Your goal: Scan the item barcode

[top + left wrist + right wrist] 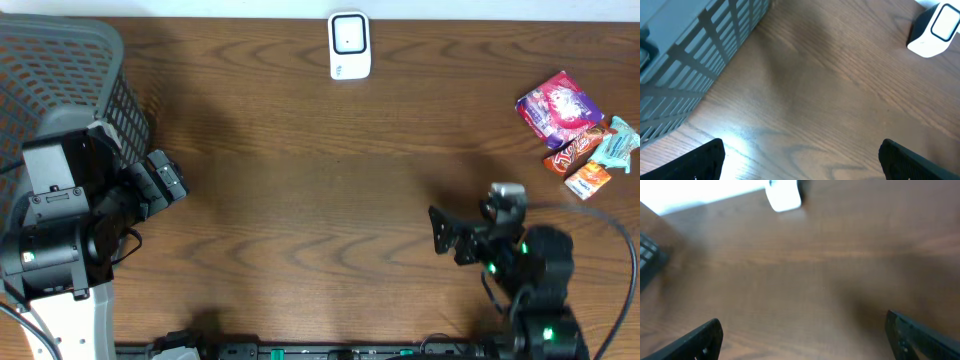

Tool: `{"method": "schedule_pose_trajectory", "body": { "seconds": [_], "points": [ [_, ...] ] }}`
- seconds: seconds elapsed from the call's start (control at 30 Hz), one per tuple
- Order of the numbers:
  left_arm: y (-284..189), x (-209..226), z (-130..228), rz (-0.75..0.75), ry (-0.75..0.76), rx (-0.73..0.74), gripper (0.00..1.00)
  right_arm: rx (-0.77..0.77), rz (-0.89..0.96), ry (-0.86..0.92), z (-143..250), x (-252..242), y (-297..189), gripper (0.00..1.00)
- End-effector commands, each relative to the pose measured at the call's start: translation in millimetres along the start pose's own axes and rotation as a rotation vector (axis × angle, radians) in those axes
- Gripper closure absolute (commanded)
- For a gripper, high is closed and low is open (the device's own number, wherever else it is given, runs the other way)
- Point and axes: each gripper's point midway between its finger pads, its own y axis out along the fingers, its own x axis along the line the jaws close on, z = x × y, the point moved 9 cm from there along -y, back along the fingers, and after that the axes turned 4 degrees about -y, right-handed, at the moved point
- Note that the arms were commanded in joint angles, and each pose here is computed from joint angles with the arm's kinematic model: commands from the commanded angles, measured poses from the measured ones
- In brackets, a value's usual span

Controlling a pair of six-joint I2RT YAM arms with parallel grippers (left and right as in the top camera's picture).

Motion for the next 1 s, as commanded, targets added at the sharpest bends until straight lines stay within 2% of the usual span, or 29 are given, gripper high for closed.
{"method": "schedule_pose_trajectory", "body": {
  "seconds": [0.0,0.2,0.43,0.6,0.97],
  "points": [
    [-2,0,-2,-0.003,-0.006,-0.012,0.02,-0.076,-0.034,-0.068,14,-1,-1,0.01],
    [-2,0,-2,-0.003,-0.006,-0.012,0.02,-0.262,0.037,-0.123,23,-11,0,0.01],
    [-2,0,-2,-0.003,-0.006,-0.012,0.02,-0.351,0.101,-0.139,28,-18,1,0.01],
    [-2,0,-2,-0.003,-0.006,-0.012,0.02,-0.423,0.117,-0.217,26,-18,-2,0.01],
    [-2,0,-2,-0.003,-0.006,-0.012,0.02,-0.395,0.23,-0.239,32,-27,-4,0.01]
  ]
}}
